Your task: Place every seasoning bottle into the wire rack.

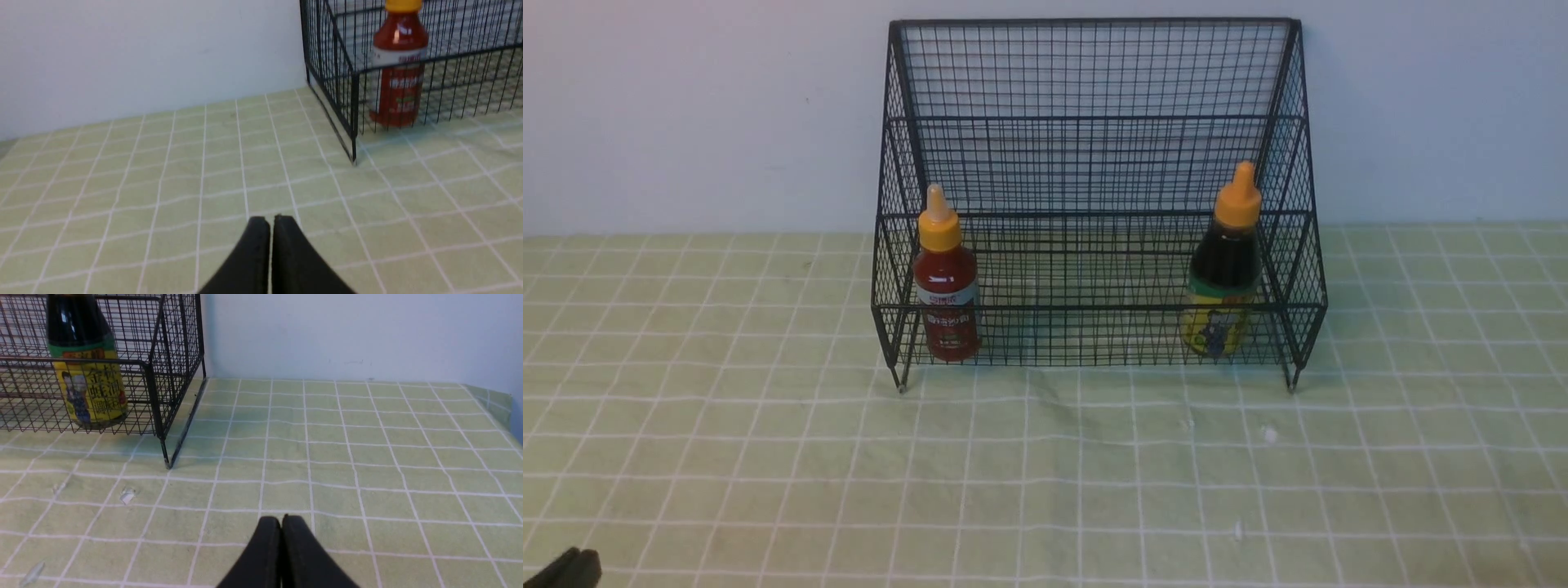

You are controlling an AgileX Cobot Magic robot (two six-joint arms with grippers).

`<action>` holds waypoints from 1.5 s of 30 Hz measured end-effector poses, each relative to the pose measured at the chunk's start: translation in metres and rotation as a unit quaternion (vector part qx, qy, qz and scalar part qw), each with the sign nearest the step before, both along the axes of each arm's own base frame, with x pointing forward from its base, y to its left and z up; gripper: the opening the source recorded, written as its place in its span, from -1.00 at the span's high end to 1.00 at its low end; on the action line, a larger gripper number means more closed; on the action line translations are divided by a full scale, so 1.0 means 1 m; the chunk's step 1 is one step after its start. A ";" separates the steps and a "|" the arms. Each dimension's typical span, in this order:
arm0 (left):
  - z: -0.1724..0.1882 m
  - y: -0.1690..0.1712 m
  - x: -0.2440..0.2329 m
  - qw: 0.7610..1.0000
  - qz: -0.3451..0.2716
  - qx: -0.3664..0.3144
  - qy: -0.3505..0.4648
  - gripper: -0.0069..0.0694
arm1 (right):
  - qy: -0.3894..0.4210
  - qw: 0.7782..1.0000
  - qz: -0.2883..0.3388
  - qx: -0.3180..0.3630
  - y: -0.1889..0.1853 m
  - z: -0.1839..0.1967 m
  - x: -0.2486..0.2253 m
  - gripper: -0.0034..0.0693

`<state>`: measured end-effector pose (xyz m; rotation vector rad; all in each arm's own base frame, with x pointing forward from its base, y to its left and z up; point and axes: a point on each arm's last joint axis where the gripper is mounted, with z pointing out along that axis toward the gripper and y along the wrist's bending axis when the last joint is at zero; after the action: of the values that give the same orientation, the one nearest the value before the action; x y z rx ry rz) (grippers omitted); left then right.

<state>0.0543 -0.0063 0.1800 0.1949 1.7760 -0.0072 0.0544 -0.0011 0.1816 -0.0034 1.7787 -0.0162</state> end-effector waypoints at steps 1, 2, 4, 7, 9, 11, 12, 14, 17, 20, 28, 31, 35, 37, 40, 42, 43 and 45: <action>-0.002 0.000 0.000 1.000 0.000 0.001 0.005 0.84 | 0.000 1.000 0.000 0.000 0.000 0.000 0.000 0.94; -0.003 0.000 0.000 1.000 0.000 0.001 0.011 0.84 | 0.000 1.000 0.000 0.000 0.000 0.000 0.000 0.94; -0.008 0.000 -0.002 0.999 0.000 0.003 0.036 0.84 | 0.000 1.000 0.000 0.000 0.000 0.000 0.000 0.94; -0.009 0.000 -0.002 0.999 0.000 0.004 0.040 0.84 | 0.000 1.000 0.000 0.000 0.000 0.000 0.000 0.94; -0.009 0.000 -0.002 0.999 0.000 0.004 0.040 0.84 | 0.000 1.000 0.000 0.000 0.000 0.000 0.000 0.94; -0.009 0.000 -0.002 0.999 0.000 0.004 0.040 0.84 | 0.000 1.000 0.000 0.000 0.000 0.000 0.000 0.94; -0.009 0.000 -0.002 0.999 0.000 0.004 0.040 0.84 | 0.000 1.000 0.000 0.000 0.000 0.000 0.000 0.94; -0.009 0.000 -0.002 0.999 0.000 0.004 0.040 0.84 | 0.000 1.000 0.000 0.000 0.000 0.000 0.000 0.94; -0.009 0.000 -0.002 0.999 0.000 0.004 0.040 0.84 | 0.000 1.000 0.000 0.000 0.000 0.000 0.000 0.94; -0.009 0.000 -0.002 0.999 0.000 0.004 0.041 0.84 | 0.000 1.000 0.000 0.000 0.000 0.000 0.000 0.94; -0.009 0.000 -0.002 0.999 0.000 0.004 0.041 0.84 | 0.000 1.000 0.000 0.000 0.000 0.000 0.000 0.94; -0.009 0.000 -0.002 0.999 0.000 0.004 0.041 0.84 | 0.000 1.000 0.000 0.000 0.000 0.000 0.000 0.94; -0.009 0.000 -0.002 0.999 0.000 0.004 0.041 0.84 | 0.000 1.000 0.000 0.000 0.000 0.000 0.000 0.94; -0.009 0.000 -0.002 0.999 0.000 0.004 0.041 0.84 | 0.000 1.000 0.000 0.000 0.000 0.000 0.000 0.94; -0.009 0.000 -0.002 0.999 0.000 0.004 0.041 0.84 | 0.000 1.000 0.000 0.000 0.000 0.000 0.000 0.94; -0.009 0.000 -0.002 0.999 0.000 0.004 0.041 0.84 | 0.000 1.000 0.000 0.000 0.000 0.000 0.000 0.94; -0.009 0.000 -0.002 0.999 0.000 0.004 0.041 0.84 | 0.000 1.000 0.000 0.000 0.000 0.000 0.000 0.94; -0.009 0.000 -0.002 0.999 0.000 0.004 0.041 0.84 | 0.000 1.000 0.000 0.000 0.000 0.000 0.000 0.94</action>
<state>0.0524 -0.0062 0.1713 0.2027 1.8582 -0.0088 0.0544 -0.0011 0.1816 -0.0039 1.7787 -0.0170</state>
